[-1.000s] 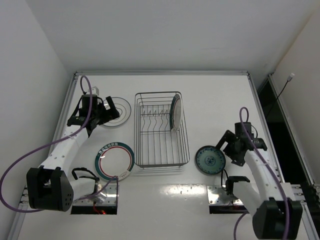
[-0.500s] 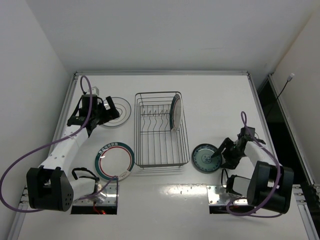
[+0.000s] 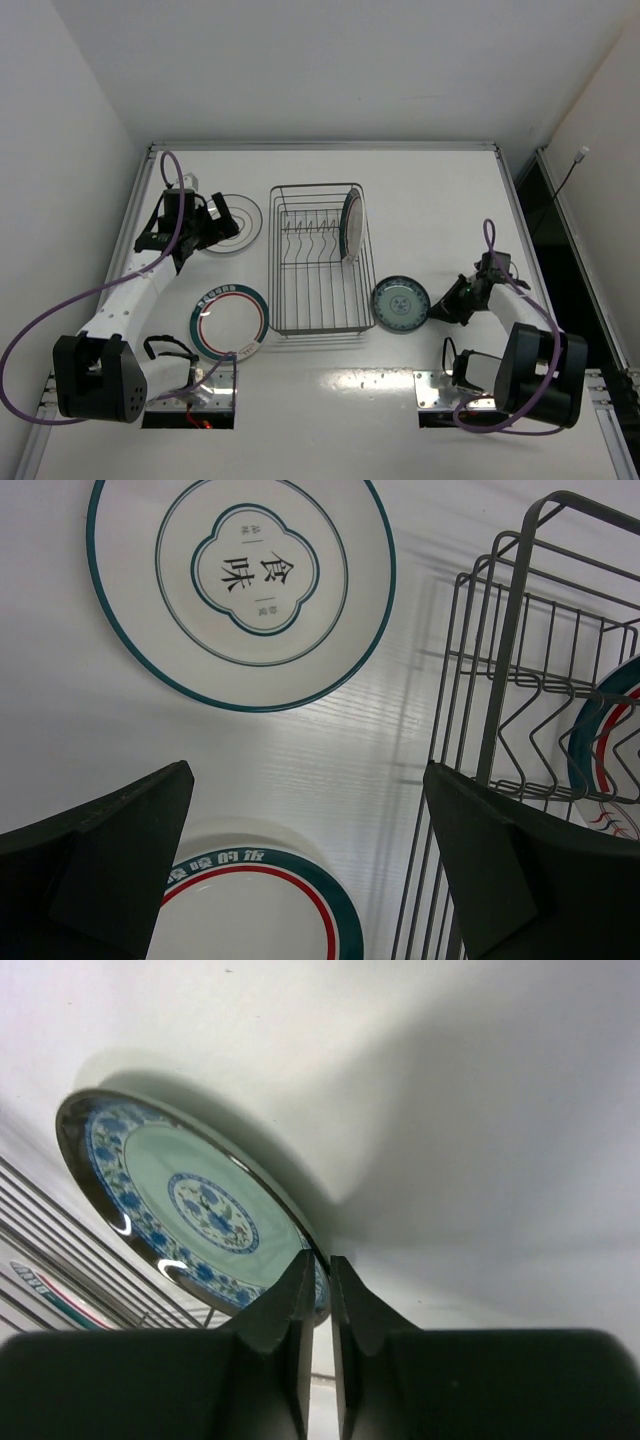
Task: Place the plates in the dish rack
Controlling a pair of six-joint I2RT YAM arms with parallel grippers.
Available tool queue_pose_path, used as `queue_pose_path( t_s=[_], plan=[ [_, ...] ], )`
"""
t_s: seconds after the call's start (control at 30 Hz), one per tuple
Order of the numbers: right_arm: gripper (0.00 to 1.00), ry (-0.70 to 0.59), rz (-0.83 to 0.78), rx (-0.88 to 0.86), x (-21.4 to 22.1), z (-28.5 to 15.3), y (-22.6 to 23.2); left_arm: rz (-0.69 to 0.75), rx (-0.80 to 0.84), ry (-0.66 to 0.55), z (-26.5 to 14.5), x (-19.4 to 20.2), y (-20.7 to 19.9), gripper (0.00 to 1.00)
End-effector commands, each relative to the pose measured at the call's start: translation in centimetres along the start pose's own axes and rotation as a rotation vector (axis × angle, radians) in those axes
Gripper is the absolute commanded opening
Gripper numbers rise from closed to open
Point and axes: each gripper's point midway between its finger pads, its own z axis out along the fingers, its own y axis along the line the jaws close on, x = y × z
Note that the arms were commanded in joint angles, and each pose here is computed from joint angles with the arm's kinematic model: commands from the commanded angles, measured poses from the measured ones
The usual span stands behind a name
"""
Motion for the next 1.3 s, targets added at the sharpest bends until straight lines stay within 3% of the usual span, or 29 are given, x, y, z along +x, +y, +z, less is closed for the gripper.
queue_pose_path(
  t_s=[0.0, 0.07, 0.17, 0.2, 0.47, 0.57, 0.67, 0.7, 0.73, 0.87, 1.27],
  plan=[
    [0.04, -0.031, -0.023, -0.050, -0.8, 0.2, 1.2, -0.004, 0.011, -0.048, -0.5, -2.0, -0.5, 1.00],
    [0.04, -0.032, -0.028, -0.056, -1.0, 0.3, 1.6, -0.004, 0.011, -0.048, -0.5, -2.0, -0.5, 1.00],
    [0.34, -0.020, -0.044, -0.044, -1.1, 0.5, 1.9, -0.004, 0.011, -0.048, -0.5, -2.0, -0.5, 1.00],
    [0.39, -0.021, -0.051, -0.050, -1.3, 0.6, 2.4, -0.004, 0.011, -0.048, -0.5, -2.0, -0.5, 1.00],
    [0.38, -0.003, -0.106, -0.021, -1.6, 1.4, 3.6, -0.004, 0.011, -0.048, -0.5, -2.0, -0.5, 1.00],
    [0.44, 0.003, -0.111, -0.010, -1.9, 1.6, 4.1, -0.004, 0.011, -0.048, -0.5, -2.0, -0.5, 1.00],
    [0.44, 0.006, -0.117, 0.000, -2.4, 1.9, 4.4, -0.004, 0.002, -0.052, -0.5, -2.0, -0.4, 1.00],
    [0.41, 0.005, -0.116, 0.007, -2.5, 2.0, 4.7, -0.004, 0.002, -0.052, -0.5, -2.0, -0.4, 1.00],
    [0.27, -0.003, -0.119, 0.001, -2.9, 1.9, 5.0, -0.004, 0.002, -0.052, -0.5, -2.0, -0.4, 1.00],
    [0.02, 0.002, -0.136, 0.001, -2.9, 2.0, 5.2, -0.004, 0.002, -0.052, -0.5, -2.0, -0.4, 1.00],
    [0.00, -0.013, -0.155, -0.021, -2.5, 1.9, 5.1, -0.004, -0.002, -0.044, -0.5, -1.8, -0.3, 1.00]
  ],
)
